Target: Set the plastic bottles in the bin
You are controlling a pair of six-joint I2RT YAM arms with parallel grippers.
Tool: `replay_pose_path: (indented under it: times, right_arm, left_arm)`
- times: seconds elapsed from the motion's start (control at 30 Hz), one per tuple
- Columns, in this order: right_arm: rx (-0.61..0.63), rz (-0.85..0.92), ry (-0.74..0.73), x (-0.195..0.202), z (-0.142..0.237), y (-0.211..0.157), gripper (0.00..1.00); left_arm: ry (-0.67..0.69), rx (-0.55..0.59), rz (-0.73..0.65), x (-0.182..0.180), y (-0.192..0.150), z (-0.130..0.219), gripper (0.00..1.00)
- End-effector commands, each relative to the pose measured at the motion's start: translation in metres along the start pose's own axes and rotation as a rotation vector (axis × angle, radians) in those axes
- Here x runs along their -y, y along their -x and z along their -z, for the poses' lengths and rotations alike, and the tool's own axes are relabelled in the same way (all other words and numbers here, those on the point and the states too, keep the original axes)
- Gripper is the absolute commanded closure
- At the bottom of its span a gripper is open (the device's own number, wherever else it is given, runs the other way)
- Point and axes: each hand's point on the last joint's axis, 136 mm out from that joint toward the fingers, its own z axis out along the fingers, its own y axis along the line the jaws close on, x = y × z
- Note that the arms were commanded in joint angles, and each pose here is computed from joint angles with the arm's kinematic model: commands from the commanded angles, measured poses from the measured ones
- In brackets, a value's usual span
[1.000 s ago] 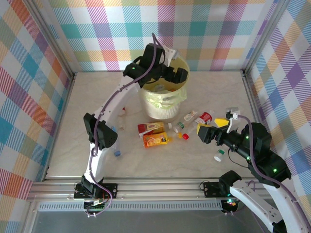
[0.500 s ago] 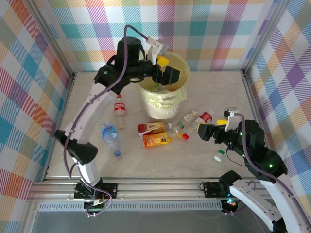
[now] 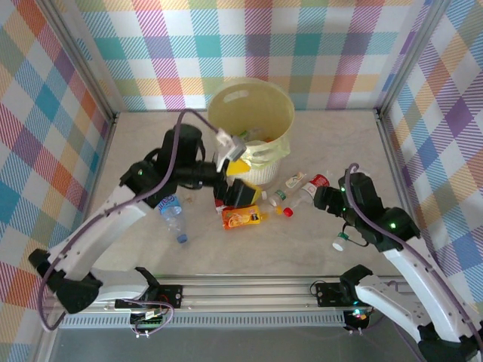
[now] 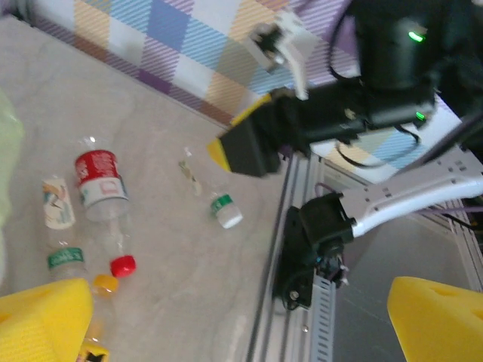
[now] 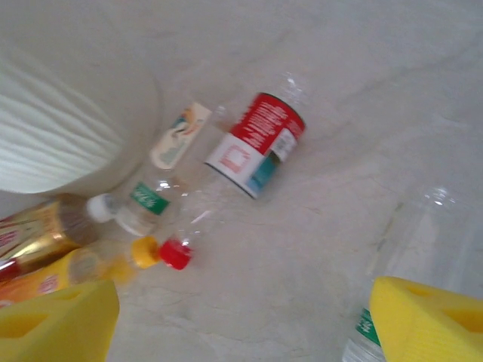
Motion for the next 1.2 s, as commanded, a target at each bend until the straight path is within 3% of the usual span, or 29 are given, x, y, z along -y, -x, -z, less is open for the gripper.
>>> replay_pose_path:
  times: [0.0, 0.3, 0.43, 0.93, 1.17]
  right_arm:
    - [-0.020, -0.059, -0.139, 0.021, -0.010, 0.001, 0.14]
    - [-0.141, -0.158, -0.365, 0.070, -0.049, -0.014, 0.08]
    - [-0.178, -0.203, -0.428, 0.091, -0.059, -0.022, 0.08]
    - [-0.316, -0.349, -0.406, 0.123, -0.109, -0.057, 0.05]
    - [-0.346, -0.380, -0.383, 0.125, -0.130, -0.065, 0.11]
  left_arm:
    - [-0.031, 0.085, -0.008, 0.013, 0.000, -0.001, 0.00]
    - [-0.140, 0.130, 0.011, 0.041, -0.042, -0.022, 0.00]
    - [-0.083, 0.167, 0.005, 0.035, -0.051, -0.023, 0.00]
    - [-0.029, 0.246, 0.064, 0.014, -0.064, -0.033, 0.00]
    - [-0.008, 0.231, 0.085, 0.009, -0.064, -0.037, 0.00]
